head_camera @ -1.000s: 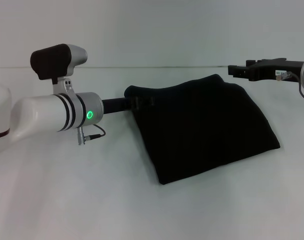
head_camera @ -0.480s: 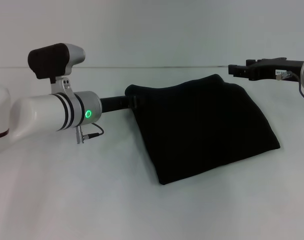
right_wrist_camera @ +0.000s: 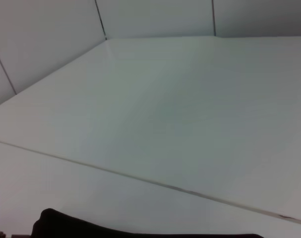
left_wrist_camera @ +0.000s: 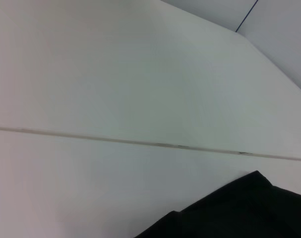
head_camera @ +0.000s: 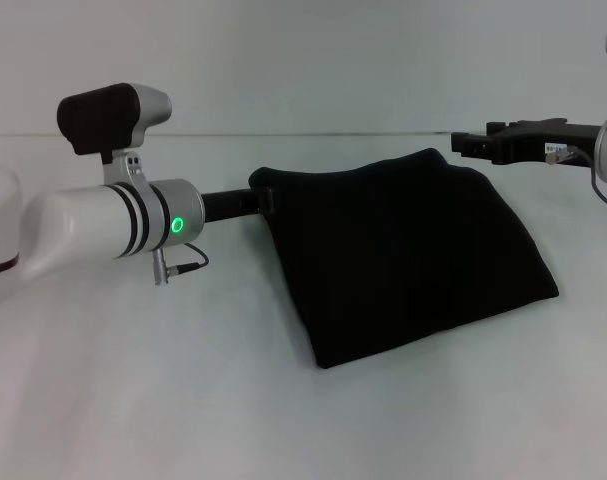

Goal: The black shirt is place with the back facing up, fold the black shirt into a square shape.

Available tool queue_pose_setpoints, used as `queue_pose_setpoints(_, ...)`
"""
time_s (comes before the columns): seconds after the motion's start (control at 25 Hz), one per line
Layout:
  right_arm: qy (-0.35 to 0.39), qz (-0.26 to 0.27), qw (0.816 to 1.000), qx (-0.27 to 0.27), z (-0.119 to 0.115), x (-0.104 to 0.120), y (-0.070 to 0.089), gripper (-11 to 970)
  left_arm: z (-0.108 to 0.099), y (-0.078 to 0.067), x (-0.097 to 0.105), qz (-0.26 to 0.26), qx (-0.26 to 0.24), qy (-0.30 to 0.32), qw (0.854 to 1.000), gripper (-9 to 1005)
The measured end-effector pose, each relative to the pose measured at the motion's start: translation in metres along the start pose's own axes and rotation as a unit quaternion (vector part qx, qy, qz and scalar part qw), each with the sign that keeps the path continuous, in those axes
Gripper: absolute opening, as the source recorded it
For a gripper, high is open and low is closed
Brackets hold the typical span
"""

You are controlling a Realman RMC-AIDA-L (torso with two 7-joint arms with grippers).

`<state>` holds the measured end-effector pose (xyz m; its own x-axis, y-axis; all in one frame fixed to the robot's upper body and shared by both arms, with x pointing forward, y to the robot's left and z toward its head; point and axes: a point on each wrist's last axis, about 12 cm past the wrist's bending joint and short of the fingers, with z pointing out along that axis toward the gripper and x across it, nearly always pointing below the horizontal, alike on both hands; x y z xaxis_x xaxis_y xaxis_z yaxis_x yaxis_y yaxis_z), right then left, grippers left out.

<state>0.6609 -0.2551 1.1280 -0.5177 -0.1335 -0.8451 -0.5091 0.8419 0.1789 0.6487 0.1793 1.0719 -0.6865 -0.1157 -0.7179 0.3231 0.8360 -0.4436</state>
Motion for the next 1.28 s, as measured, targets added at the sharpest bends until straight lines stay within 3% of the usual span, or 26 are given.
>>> queue_pose_setpoints(0.16,-0.001,0.001,1.000,0.001,0.001,0.000,0.000,625,-0.001,-0.001,-0.007,0.007,0.002,-0.003,1.000,3)
queue_pose_setpoints(0.68,-0.015,0.020,1.000,-0.002,0.005,0.001,0.006,626,0.000,-0.013,-0.047,0.049,0.019,-0.016,0.999,65)
queue_pose_setpoints(0.92,-0.017,0.019,1.000,-0.004,0.007,-0.001,0.009,626,0.001,-0.017,-0.053,0.061,0.020,-0.017,0.998,93)
queue_pose_setpoints(1.12,-0.018,0.019,1.000,-0.004,0.008,-0.001,0.010,625,0.000,-0.010,-0.051,0.064,-0.003,-0.026,0.998,117)
queue_pose_setpoints(1.28,-0.021,0.010,1.000,-0.005,0.008,-0.002,0.010,625,-0.005,0.004,-0.050,0.062,-0.036,-0.040,0.997,136)
